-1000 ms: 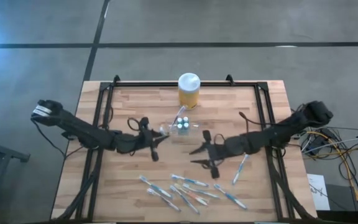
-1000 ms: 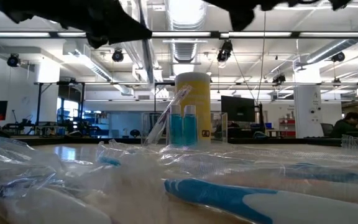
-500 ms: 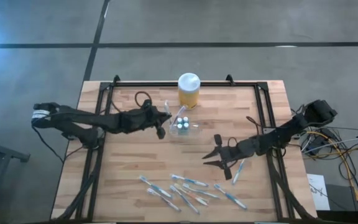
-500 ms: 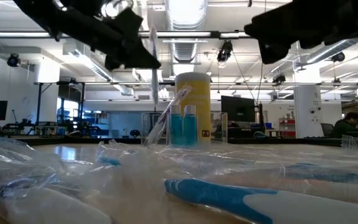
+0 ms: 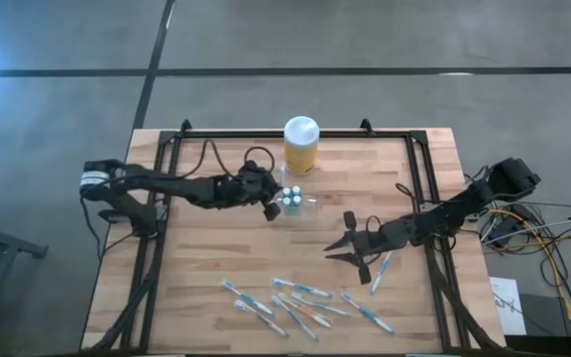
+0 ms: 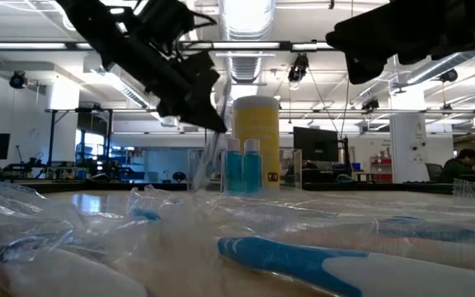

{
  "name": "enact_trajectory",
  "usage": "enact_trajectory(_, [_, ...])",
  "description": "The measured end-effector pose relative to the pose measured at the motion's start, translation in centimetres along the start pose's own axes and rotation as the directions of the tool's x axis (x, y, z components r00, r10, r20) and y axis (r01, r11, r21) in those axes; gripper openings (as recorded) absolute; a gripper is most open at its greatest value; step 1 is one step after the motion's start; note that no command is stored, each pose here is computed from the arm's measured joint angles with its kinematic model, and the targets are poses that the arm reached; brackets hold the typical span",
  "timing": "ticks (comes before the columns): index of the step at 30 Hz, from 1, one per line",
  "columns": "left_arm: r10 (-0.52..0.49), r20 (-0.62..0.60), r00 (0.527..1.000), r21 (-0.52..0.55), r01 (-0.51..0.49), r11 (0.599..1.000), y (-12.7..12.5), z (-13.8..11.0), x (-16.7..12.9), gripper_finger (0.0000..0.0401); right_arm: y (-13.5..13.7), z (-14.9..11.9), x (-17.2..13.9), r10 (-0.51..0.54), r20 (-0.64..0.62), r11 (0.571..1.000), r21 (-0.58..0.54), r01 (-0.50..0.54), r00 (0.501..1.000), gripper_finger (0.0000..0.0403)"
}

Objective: Pick & Place toothbrushing station
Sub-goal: Put the blue toothbrush into the transparent organizer

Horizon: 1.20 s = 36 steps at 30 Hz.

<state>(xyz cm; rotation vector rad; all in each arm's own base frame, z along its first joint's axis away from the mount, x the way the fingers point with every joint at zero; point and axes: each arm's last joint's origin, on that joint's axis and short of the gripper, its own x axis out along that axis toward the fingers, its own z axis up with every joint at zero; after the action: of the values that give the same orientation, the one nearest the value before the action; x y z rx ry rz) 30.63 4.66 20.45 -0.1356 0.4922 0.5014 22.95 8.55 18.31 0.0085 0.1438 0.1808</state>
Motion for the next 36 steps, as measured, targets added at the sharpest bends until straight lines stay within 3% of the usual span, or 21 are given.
enact_trajectory(8, [0.078,-0.044,0.996,-0.028,-0.08,0.996,0.1,-1.2,1.1,0.002,0.0,-0.1,0.0,-0.001,-0.005,1.0,0.002,0.001,1.0,0.0072])
enact_trajectory(18, [0.118,-0.059,0.991,-0.141,-0.125,0.982,0.3,-1.6,1.2,0.0022,0.0,-0.1,0.0,-0.003,-0.006,1.0,0.002,0.003,1.0,0.0075])
enact_trajectory(36, [0.084,-0.043,0.996,-0.226,-0.092,0.97,-0.1,-1.6,0.8,0.0025,0.0,-0.1,0.0,-0.002,-0.005,1.0,0.002,0.002,1.0,0.0077])
